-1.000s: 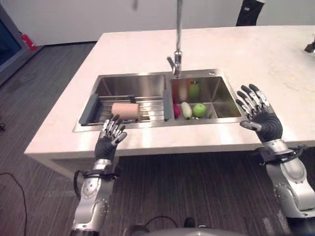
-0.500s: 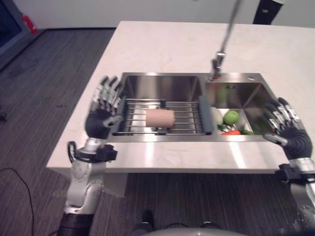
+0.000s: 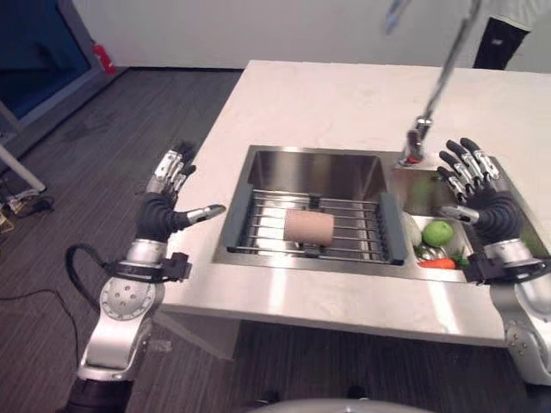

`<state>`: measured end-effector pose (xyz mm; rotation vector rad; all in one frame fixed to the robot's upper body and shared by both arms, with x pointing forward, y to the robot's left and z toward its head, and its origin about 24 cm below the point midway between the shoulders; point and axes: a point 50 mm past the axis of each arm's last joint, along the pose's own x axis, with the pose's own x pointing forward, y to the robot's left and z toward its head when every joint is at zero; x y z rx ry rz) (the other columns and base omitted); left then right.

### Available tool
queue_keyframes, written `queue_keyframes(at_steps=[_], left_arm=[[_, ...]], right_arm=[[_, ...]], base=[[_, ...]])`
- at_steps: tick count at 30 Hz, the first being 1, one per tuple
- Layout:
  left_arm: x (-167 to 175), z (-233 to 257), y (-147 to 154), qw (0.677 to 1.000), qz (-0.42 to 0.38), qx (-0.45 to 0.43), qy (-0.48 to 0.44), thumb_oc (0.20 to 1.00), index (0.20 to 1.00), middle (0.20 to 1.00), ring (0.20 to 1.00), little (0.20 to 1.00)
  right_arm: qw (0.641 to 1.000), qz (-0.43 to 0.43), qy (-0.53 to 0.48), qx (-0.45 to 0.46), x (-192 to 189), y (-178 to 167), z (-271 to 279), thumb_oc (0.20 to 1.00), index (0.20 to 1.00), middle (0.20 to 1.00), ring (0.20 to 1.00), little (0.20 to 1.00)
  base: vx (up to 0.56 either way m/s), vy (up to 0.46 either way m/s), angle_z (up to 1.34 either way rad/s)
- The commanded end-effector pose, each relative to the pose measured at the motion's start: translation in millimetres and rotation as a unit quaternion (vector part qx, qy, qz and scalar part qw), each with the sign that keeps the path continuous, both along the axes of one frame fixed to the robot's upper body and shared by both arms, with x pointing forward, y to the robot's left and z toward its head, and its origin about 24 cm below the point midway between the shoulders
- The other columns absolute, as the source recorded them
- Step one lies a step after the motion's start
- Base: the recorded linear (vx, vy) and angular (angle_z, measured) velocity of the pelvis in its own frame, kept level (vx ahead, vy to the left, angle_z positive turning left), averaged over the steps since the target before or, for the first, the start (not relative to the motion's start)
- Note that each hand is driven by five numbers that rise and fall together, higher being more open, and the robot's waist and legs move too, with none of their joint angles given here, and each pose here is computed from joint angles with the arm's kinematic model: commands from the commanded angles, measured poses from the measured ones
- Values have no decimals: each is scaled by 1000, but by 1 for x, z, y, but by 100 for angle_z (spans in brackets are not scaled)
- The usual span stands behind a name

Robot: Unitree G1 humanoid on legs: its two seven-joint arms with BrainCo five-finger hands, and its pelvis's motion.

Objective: Place the dishes in the dishwasher.

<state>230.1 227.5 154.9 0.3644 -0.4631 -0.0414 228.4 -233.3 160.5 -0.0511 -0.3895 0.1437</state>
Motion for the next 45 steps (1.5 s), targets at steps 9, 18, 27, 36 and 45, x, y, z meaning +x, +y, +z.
queue_keyframes(at_steps=[9,18,27,36,45], left_arm=[[36,29,-10,962,43,267,-45,1000,1000,1000,1000,1000],[81,11,-1,912,79,400,55,1000,1000,1000,1000,1000],[94,-19,28,867,118,466,129,1000,1000,1000,1000,1000],[93,-43,34,849,118,483,180,1000,1000,1000,1000,1000],[88,-59,28,837,95,500,201,1000,1000,1000,1000,1000]], right_arm=[[998,43,-36,-29,9,13,19,1000,1000,1000,1000,1000],[995,75,-33,-54,19,16,23,1000,1000,1000,1000,1000],[993,88,-20,-71,18,12,21,1000,1000,1000,1000,1000],[992,94,-23,-83,18,11,24,1000,1000,1000,1000,1000],[993,82,-26,-86,16,8,23,1000,1000,1000,1000,1000]], base=[[4,0,-11],[13,15,-14],[53,-5,-12],[24,2,-8],[0,1,-1]])
